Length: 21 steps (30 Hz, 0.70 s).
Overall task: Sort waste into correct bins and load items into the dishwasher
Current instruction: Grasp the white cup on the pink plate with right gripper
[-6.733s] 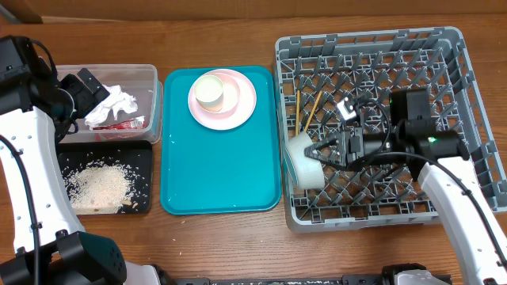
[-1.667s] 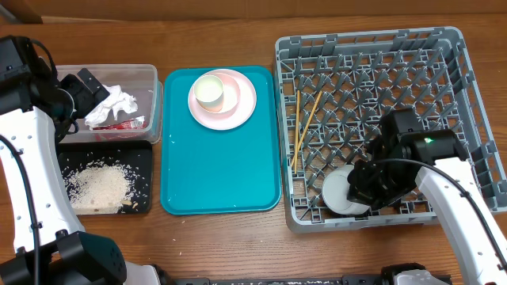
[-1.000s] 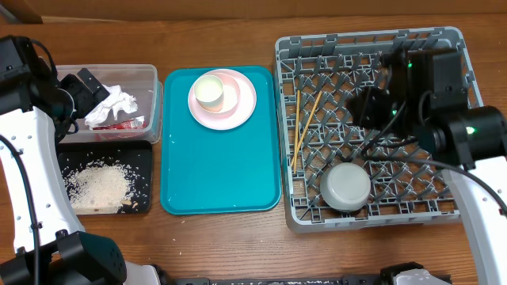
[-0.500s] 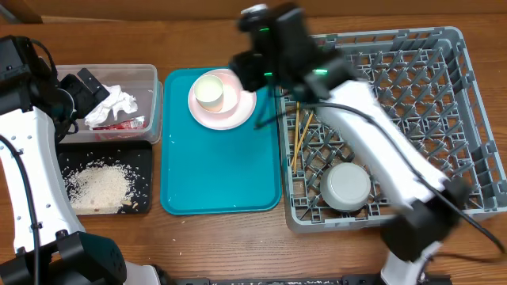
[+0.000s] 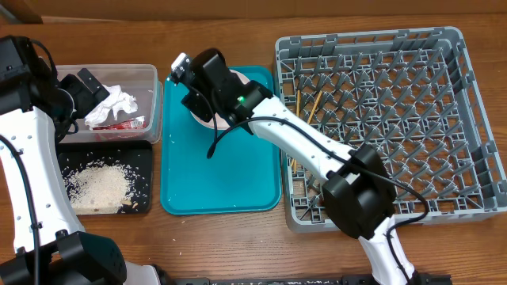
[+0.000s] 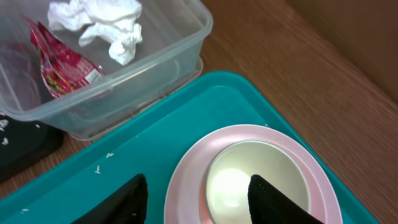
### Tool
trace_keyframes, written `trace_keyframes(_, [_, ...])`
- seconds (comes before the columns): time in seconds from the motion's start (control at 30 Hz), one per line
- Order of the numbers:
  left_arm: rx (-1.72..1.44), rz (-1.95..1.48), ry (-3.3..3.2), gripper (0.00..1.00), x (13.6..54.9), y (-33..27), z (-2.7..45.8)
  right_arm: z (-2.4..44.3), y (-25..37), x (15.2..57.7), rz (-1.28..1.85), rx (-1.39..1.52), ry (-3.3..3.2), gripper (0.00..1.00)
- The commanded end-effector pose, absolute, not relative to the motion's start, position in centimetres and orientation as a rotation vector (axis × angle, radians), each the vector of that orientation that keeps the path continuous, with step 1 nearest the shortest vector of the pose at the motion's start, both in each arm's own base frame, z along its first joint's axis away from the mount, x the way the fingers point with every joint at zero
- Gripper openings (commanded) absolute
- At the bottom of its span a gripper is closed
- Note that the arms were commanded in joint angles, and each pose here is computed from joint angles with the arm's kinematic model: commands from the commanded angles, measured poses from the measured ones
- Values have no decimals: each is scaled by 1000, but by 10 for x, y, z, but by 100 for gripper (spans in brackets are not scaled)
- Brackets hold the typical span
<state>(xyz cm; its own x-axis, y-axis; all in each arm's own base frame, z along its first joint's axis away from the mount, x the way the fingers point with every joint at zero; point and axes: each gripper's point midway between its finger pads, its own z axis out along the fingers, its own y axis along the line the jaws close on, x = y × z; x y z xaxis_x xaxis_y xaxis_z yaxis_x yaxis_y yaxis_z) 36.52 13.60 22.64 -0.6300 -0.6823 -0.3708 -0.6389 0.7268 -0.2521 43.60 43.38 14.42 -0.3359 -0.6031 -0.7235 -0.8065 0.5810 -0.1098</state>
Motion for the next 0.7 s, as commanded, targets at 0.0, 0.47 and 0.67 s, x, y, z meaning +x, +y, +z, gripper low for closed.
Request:
trace_keyframes(0.0, [-1029,-144,2468,100,368,136,230,129,435,448,295,-1153,2044,53])
trace_keyframes(0.47, [-1029,-144,2468,100,368,136,230,103,411,452,203,-1153,2139,42])
trace_keyframes(0.67, [-1029,-144,2468,100,368,136,230,101,407,452,197,-1155,2156,32])
